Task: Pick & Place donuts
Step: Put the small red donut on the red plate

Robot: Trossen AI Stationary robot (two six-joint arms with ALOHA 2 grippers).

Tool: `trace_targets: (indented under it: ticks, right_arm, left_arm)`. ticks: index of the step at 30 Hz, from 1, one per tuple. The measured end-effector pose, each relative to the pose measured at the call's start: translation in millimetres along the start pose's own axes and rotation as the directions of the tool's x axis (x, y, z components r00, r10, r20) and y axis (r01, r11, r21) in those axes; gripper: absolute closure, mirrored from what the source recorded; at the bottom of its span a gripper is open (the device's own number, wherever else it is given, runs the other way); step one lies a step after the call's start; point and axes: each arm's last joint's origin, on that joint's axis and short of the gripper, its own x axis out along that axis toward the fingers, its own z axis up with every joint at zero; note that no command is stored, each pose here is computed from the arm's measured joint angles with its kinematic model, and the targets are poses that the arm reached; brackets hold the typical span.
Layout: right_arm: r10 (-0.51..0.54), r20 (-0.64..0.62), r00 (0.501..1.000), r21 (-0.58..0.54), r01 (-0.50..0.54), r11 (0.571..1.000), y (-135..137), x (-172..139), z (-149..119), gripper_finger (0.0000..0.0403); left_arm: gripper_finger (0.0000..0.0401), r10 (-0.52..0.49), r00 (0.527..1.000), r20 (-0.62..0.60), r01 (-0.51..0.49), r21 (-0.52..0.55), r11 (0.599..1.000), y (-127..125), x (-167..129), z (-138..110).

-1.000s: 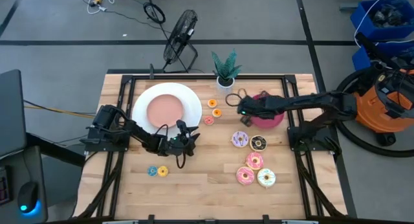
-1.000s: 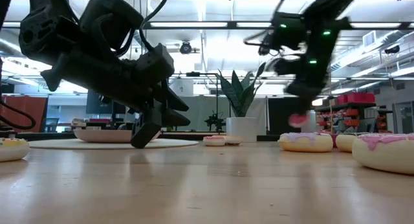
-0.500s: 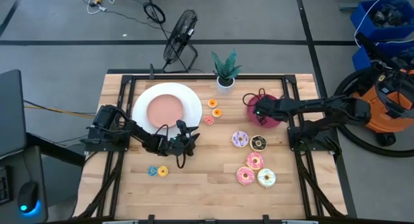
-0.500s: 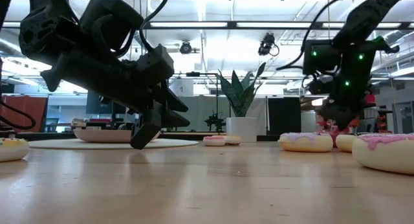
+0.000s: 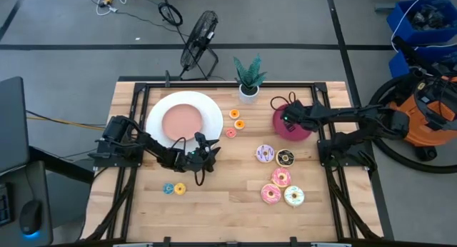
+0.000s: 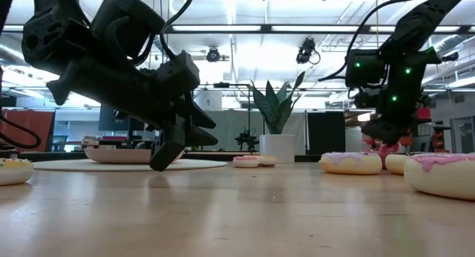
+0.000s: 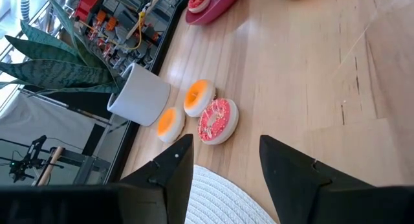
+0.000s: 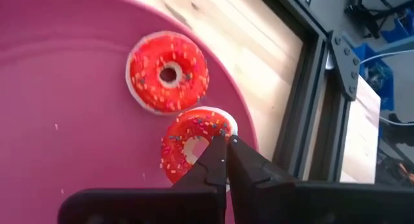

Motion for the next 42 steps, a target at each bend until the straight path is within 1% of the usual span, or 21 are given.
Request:
trace_targets:
  ticks: [5,16,18,22,27,33,35,37,40,42]
  right_arm:
    - [0.014,0.056,0.998,0.031,-0.016,0.999,-1.5,4.0,10.3,0.039]
    - [-0.029,0.015,0.999,0.087,0.027,0.996,-15.0,14.7,14.1,0.0385]
    - [-0.023,0.026,0.999,0.077,0.021,0.997,-14.6,14.7,15.5,0.0385]
    - [0.019,0.044,0.999,0.055,-0.021,0.998,-12.7,14.7,18.4,0.0385]
    - [0.02,0.048,0.999,0.046,-0.022,0.999,-12.5,14.8,19.0,0.0385]
    - [0.003,0.024,1.0,0.038,-0.004,0.999,-9.9,19.8,17.7,0.0384]
    - [-0.013,0.011,1.0,0.034,0.013,0.999,-8.5,22.5,16.7,0.0376]
    - [-0.048,0.009,0.999,0.025,0.048,0.999,-7.9,24.6,16.1,0.0361]
    - [-0.099,0.019,0.995,0.013,0.099,0.995,-8.5,25.6,16.1,0.0324]
    - [-0.114,0.026,0.993,0.01,0.114,0.993,-8.6,25.3,16.4,0.0296]
  left_arm:
    - [0.022,0.0,1.0,0.0,0.0,0.0,1.0,0.0,0.0,0.0]
    - [0.022,-0.001,1.0,0.002,0.001,0.0,1.0,-0.3,-0.4,0.2]
    - [0.022,0.0,1.0,0.003,0.0,-0.002,1.0,-0.2,-0.4,0.4]
    - [0.022,0.0,1.0,0.004,0.0,-0.003,1.0,0.0,-0.5,0.7]
    - [0.022,0.0,1.0,0.004,0.0,-0.003,1.0,0.0,-0.5,0.7]
    - [0.022,0.0,1.0,0.005,0.0,-0.004,1.0,0.0,-0.5,0.7]
    - [0.022,0.0,1.0,0.005,0.0,-0.004,1.0,0.0,-0.5,0.7]
    - [0.022,0.0,1.0,0.005,0.0,-0.004,1.0,0.0,-0.5,0.7]
    - [0.022,0.001,1.0,0.005,-0.001,-0.004,1.0,0.0,-0.5,0.7]
    - [0.022,0.001,1.0,0.005,-0.001,-0.002,1.0,0.0,-0.5,0.7]
